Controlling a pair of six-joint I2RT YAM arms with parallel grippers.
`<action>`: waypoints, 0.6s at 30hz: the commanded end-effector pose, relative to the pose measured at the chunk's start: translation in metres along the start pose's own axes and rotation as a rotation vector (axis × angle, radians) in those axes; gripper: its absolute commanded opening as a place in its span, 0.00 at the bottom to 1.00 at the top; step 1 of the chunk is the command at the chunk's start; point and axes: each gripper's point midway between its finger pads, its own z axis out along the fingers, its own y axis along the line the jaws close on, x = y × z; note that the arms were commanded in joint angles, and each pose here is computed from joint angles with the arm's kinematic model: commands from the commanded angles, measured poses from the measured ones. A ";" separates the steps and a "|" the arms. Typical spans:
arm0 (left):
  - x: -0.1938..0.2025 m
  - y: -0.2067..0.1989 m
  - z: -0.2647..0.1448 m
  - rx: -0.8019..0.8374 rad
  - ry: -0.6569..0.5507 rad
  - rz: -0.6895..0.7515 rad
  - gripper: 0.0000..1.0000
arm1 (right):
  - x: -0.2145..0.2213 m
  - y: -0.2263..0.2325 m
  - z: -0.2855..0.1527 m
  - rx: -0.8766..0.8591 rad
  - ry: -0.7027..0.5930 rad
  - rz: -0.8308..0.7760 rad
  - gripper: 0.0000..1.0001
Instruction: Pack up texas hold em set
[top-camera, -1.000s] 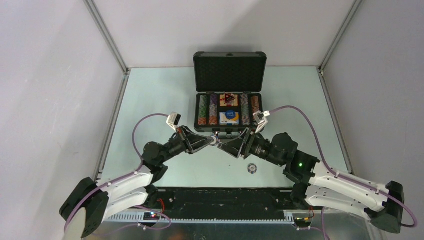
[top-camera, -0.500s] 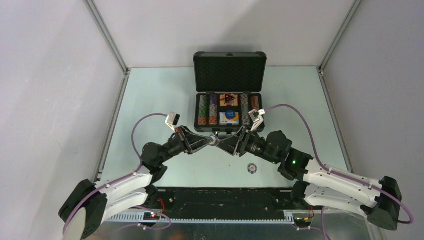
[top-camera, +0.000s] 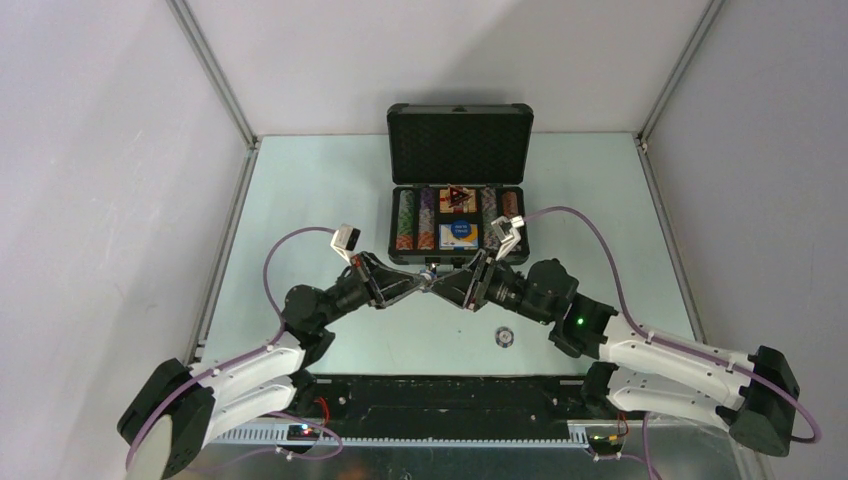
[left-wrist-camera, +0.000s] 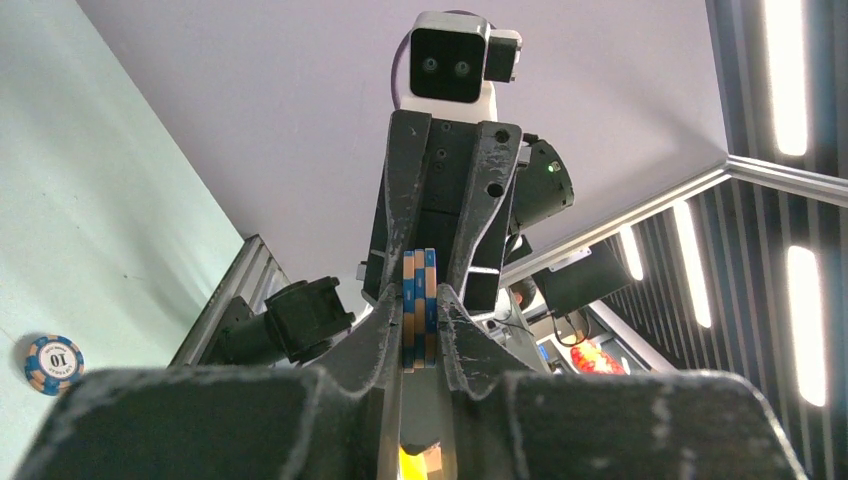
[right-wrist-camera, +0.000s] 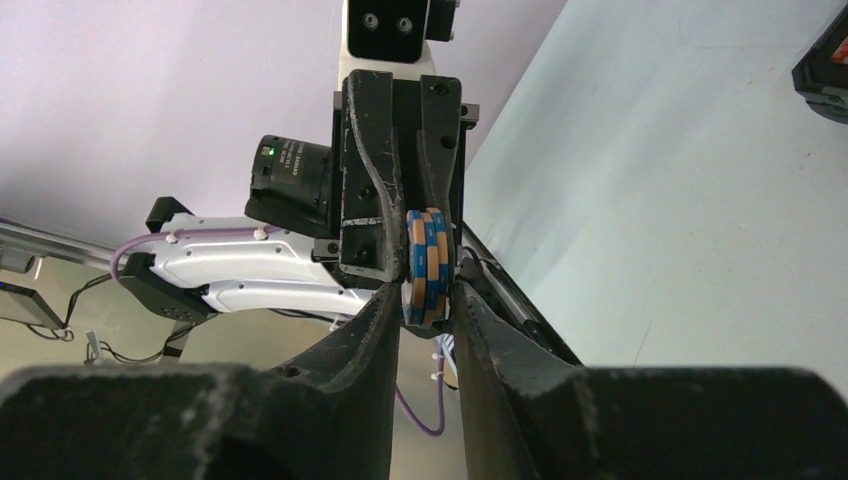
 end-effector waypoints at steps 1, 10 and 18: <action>0.004 -0.014 -0.001 0.052 0.019 0.016 0.00 | -0.012 0.016 0.003 -0.068 -0.034 -0.012 0.27; 0.005 -0.013 -0.002 0.050 0.022 0.018 0.00 | -0.012 0.008 0.005 -0.039 -0.039 -0.015 0.00; 0.005 -0.010 -0.003 0.042 0.019 0.030 0.55 | -0.023 0.000 -0.001 0.016 -0.093 -0.070 0.00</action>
